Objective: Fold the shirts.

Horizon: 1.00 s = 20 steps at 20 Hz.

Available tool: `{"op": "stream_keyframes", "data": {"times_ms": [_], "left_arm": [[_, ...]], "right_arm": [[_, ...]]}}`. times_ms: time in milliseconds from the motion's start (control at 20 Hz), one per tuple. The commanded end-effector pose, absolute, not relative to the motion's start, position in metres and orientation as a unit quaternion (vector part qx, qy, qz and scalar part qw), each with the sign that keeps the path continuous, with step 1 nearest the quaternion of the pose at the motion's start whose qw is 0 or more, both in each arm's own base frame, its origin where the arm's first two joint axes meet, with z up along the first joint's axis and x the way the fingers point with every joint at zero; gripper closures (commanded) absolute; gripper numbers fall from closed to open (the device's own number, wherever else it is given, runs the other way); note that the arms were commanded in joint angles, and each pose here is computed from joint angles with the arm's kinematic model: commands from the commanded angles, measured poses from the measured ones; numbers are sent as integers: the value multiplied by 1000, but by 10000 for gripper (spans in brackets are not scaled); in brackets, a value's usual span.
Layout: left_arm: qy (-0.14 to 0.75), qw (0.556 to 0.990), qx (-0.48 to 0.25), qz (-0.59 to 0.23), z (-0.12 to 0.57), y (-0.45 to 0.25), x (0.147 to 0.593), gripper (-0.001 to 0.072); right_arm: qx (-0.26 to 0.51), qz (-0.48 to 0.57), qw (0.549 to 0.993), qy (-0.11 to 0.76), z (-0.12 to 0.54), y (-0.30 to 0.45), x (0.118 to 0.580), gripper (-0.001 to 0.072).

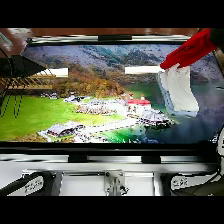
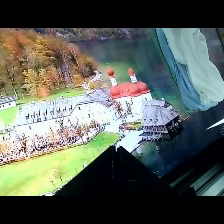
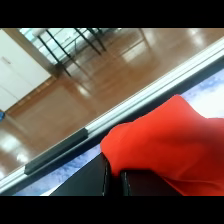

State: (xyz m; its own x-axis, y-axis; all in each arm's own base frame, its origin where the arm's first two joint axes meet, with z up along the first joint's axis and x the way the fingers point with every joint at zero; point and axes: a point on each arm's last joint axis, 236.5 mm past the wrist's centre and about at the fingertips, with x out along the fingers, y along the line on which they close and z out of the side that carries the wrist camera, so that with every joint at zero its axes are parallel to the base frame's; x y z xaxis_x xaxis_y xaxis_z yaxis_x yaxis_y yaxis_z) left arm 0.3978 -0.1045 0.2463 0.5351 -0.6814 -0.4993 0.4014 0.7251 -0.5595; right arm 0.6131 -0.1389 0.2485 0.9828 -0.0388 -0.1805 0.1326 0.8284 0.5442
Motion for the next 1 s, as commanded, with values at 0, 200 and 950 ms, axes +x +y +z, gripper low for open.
{"op": "stream_keyframes", "data": {"times_ms": [0,200,950], "left_arm": [[363,855,-192,-317,246,-105,398,676],[363,855,-192,-317,247,-105,398,676],[368,852,-189,-321,245,-106,395,676]], "right_arm": [[274,-42,956,98,257,-139,599,644],[227,-59,938,255,191,-135,567,643],[260,-198,743,584,83,-133,418,643]]}}
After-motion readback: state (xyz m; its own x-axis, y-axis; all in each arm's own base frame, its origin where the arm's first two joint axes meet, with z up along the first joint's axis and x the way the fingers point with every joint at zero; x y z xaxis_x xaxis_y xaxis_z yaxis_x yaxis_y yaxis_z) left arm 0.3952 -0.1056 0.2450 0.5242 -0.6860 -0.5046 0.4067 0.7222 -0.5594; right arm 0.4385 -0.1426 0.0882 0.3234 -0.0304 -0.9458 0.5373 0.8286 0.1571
